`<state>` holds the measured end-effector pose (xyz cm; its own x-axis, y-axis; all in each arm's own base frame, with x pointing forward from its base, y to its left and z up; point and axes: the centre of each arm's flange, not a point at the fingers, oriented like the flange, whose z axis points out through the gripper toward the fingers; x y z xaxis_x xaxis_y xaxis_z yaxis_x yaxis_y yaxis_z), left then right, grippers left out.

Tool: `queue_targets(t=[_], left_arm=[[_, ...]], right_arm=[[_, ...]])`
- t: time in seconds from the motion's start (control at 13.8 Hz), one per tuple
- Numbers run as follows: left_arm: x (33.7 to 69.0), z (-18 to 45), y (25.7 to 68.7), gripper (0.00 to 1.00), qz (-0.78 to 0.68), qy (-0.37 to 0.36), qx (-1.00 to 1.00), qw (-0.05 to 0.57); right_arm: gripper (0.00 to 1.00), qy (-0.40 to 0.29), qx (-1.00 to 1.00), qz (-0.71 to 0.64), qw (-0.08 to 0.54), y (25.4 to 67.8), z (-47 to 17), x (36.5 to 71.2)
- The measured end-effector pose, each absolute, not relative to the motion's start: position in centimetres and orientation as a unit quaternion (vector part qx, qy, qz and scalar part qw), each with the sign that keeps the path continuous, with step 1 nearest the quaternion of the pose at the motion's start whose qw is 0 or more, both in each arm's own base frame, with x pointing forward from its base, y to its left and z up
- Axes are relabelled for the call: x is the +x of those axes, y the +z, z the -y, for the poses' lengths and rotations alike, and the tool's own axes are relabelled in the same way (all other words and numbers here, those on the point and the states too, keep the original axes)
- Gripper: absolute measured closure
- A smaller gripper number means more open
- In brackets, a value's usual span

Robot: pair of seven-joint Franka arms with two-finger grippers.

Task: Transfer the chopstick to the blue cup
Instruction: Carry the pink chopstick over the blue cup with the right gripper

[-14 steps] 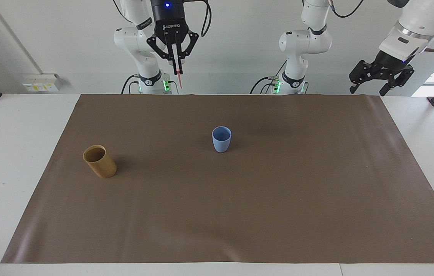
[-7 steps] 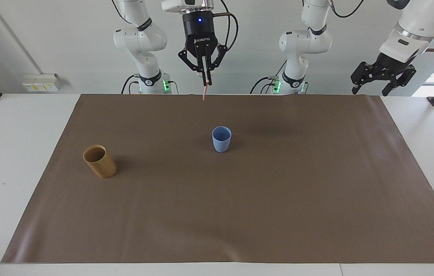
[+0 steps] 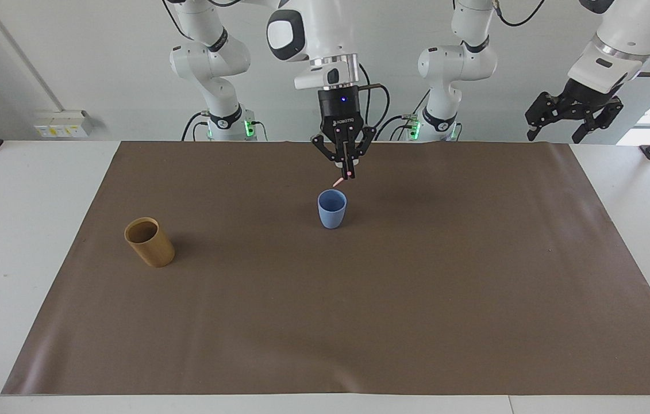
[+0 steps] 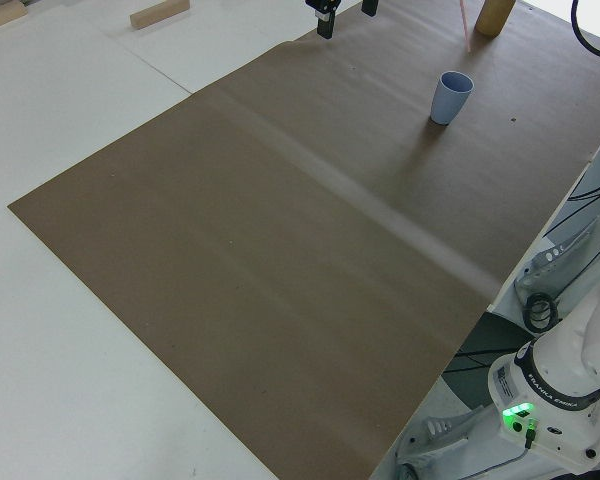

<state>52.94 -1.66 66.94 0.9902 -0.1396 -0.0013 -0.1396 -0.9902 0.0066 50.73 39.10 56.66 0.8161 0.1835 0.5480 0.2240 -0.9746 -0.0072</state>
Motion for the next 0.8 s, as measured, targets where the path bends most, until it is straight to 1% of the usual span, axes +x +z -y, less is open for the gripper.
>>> queue_targets(t=[0.15, 0.36, 0.8], left_arm=[[52.9, 1.6, 66.9, 0.00, 0.070, -0.001, 0.998, 0.003], [52.9, 1.6, 66.9, 0.00, 0.069, -0.001, 0.998, 0.003], [52.9, 1.6, 66.9, 0.00, 0.069, -0.001, 0.998, 0.003]], right_arm=[[0.92, -0.271, -0.956, 0.112, 0.028, 54.9, -39.2, 50.4], [0.92, -0.276, -0.953, 0.119, 0.032, 54.1, -39.2, 49.6], [0.92, -0.269, -0.954, 0.131, 0.034, 50.9, -39.1, 48.9]])
